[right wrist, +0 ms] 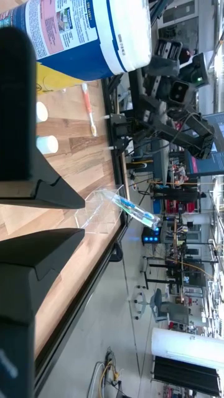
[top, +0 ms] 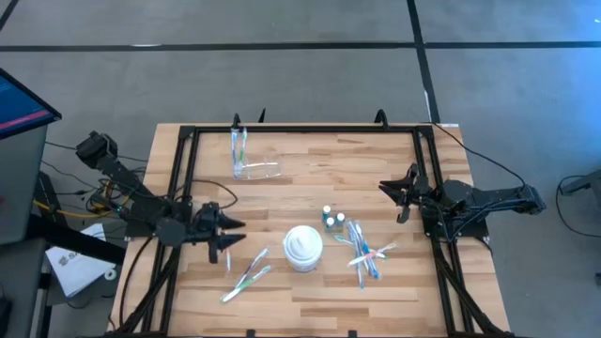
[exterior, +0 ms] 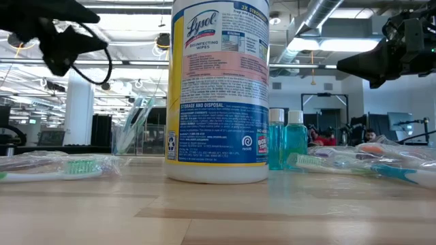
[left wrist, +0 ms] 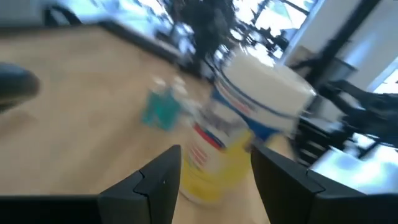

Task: Pick & Place toothbrushing station
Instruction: Put the left orange toothbrush into the transparent organizer

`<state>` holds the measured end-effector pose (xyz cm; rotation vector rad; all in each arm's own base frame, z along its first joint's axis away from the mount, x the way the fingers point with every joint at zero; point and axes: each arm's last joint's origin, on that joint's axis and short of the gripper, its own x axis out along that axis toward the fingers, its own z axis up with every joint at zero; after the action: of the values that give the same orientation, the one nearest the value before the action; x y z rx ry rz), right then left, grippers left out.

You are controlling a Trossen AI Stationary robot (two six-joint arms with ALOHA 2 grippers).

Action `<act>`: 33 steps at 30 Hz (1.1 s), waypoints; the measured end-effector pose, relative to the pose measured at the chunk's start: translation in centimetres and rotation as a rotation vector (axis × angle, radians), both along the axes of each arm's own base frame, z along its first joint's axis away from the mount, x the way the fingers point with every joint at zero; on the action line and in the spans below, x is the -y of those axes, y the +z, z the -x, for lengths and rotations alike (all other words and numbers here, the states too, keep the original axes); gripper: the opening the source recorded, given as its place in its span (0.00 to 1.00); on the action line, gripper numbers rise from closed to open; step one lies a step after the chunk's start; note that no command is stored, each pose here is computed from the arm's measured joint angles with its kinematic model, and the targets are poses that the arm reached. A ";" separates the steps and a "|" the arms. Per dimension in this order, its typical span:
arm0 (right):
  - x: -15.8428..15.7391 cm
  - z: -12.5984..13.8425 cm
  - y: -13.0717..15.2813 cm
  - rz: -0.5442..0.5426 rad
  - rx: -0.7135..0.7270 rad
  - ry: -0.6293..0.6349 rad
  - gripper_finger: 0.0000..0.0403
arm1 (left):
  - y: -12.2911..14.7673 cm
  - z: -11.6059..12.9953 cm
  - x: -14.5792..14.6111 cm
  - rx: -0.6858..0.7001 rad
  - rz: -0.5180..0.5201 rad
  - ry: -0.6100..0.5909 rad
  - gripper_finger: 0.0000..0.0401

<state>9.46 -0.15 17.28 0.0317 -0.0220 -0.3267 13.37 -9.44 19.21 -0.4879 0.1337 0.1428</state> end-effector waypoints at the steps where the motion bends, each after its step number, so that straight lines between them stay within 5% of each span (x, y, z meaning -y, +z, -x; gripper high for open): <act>1: 0.0 0.0 0.0 0.000 0.000 0.000 0.13 | -0.2 0.0 0.1 -0.015 0.042 -0.027 0.47; 12: 0.0 0.0 0.0 0.000 0.000 0.000 0.13 | -2.5 0.8 0.3 -0.302 0.434 -0.150 0.47; 33: 0.0 0.0 0.0 0.000 0.000 0.000 0.13 | -3.5 -1.2 -2.0 -0.577 0.659 -0.167 0.47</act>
<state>9.47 -0.15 17.27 0.0316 -0.0216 -0.3267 14.60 -7.42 15.68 -1.0800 0.8016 0.0693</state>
